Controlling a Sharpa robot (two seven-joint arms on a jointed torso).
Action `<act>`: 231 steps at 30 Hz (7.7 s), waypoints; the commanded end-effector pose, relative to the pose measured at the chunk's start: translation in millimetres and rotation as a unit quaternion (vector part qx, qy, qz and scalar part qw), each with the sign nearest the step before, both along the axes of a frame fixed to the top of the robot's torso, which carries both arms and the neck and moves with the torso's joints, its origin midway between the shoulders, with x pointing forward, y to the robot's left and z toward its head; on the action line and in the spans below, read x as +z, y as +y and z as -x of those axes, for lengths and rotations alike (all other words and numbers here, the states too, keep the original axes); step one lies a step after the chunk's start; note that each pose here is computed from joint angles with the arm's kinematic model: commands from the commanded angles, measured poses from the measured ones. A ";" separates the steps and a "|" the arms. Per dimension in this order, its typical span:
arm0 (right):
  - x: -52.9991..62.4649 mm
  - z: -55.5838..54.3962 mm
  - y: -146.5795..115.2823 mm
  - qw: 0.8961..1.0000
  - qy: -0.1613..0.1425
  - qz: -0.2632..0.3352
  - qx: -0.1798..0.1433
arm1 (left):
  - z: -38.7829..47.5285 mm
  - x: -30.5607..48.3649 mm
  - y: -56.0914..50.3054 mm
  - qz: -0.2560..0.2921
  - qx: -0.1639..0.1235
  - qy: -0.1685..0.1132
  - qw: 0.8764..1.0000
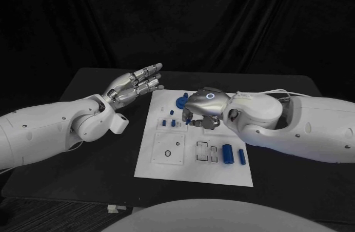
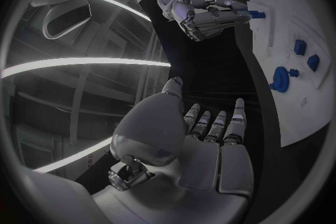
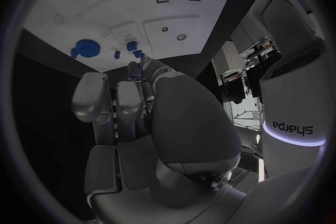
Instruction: Assemble the parts on the task board
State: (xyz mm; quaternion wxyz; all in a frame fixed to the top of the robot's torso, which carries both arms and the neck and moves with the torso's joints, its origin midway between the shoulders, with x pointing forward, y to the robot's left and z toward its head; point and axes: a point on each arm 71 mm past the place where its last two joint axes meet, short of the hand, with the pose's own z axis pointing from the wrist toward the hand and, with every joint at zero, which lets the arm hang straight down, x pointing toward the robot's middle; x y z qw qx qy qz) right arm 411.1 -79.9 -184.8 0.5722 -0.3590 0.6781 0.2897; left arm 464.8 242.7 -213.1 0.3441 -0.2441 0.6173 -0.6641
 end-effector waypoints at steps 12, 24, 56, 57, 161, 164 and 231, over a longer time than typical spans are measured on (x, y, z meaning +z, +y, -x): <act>-36.7 4.2 31.7 0.999 0.007 0.043 0.018 | -1.3 0.5 -4.9 0.008 0.000 -0.005 1.000; -46.1 3.3 29.9 0.998 0.003 0.052 0.017 | -2.3 -0.1 -5.2 0.008 -0.001 -0.005 1.000; -58.4 14.4 33.1 0.999 0.018 0.042 0.025 | -3.3 -3.6 -7.1 0.005 -0.003 0.001 1.000; -59.0 14.7 33.4 0.999 0.020 0.042 0.024 | -3.3 -3.7 -7.1 0.005 -0.003 0.001 1.000; -69.3 15.2 31.1 0.997 0.053 0.056 0.000 | -7.8 -11.5 -6.3 -0.010 -0.007 0.024 1.000; -69.4 14.5 31.6 0.997 0.052 0.055 0.000 | -7.9 -11.7 -6.6 -0.010 -0.007 0.025 1.000; -51.1 -29.0 -113.5 0.977 0.135 0.001 -0.168 | -6.4 -16.0 -2.6 -0.009 -0.004 0.026 1.000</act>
